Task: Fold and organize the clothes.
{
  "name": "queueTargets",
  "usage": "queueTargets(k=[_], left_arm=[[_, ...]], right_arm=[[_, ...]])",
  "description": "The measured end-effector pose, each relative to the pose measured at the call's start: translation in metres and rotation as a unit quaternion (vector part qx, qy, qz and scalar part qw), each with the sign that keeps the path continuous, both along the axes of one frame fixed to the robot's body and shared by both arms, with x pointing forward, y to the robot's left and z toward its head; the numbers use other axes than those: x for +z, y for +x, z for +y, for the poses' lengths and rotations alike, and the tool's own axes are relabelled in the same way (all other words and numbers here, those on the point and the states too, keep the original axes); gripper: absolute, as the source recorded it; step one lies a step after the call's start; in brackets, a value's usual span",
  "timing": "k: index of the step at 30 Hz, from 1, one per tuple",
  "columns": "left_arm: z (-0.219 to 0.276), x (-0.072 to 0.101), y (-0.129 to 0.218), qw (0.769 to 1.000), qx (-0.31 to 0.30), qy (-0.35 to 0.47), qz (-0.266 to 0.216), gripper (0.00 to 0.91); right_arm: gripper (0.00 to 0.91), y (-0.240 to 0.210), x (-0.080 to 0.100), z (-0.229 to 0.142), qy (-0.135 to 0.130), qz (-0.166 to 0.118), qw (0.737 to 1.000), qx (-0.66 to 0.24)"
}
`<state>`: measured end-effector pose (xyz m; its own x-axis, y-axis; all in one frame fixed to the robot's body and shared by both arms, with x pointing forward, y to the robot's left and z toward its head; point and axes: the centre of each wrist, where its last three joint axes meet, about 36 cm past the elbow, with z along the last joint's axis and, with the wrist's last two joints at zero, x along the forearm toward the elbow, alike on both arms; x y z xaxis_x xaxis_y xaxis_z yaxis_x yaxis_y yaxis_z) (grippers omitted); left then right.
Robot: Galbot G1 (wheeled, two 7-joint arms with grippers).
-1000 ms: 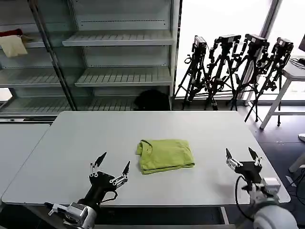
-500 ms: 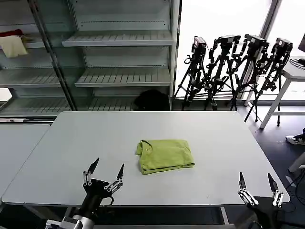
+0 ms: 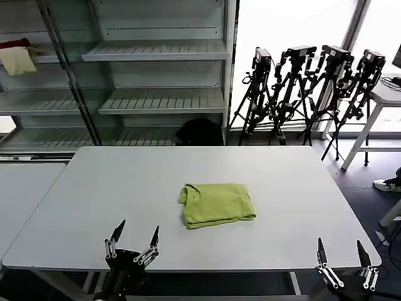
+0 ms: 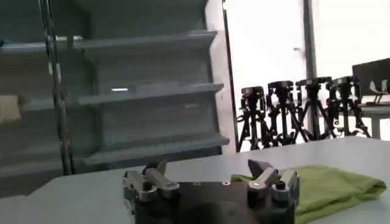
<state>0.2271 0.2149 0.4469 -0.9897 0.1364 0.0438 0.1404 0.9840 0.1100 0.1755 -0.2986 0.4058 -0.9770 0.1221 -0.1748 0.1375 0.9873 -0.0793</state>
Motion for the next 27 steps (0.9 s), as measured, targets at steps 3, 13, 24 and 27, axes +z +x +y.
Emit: queueTargets(k=[3, 13, 24, 27], left_arm=[[0.002, -0.001, -0.005, 1.0, 0.002, 0.002, 0.005, 0.907], [0.01, 0.001, -0.019, 1.0, 0.014, 0.008, 0.012, 0.907], [0.014, 0.003, -0.03, 1.0, 0.028, 0.009, 0.004, 0.907], [0.015, 0.004, -0.033, 1.0, 0.027, 0.01, 0.001, 0.907]], right_arm=[[0.907, -0.003, -0.002, -0.002, 0.0, 0.001, 1.0, 0.003], [0.907, -0.011, -0.004, -0.004, 0.0, 0.008, 1.0, 0.019], [0.907, -0.022, 0.0, -0.002, 0.003, 0.011, 1.0, 0.021], [0.907, -0.026, 0.0, 0.0, 0.004, 0.012, 1.0, 0.019]])
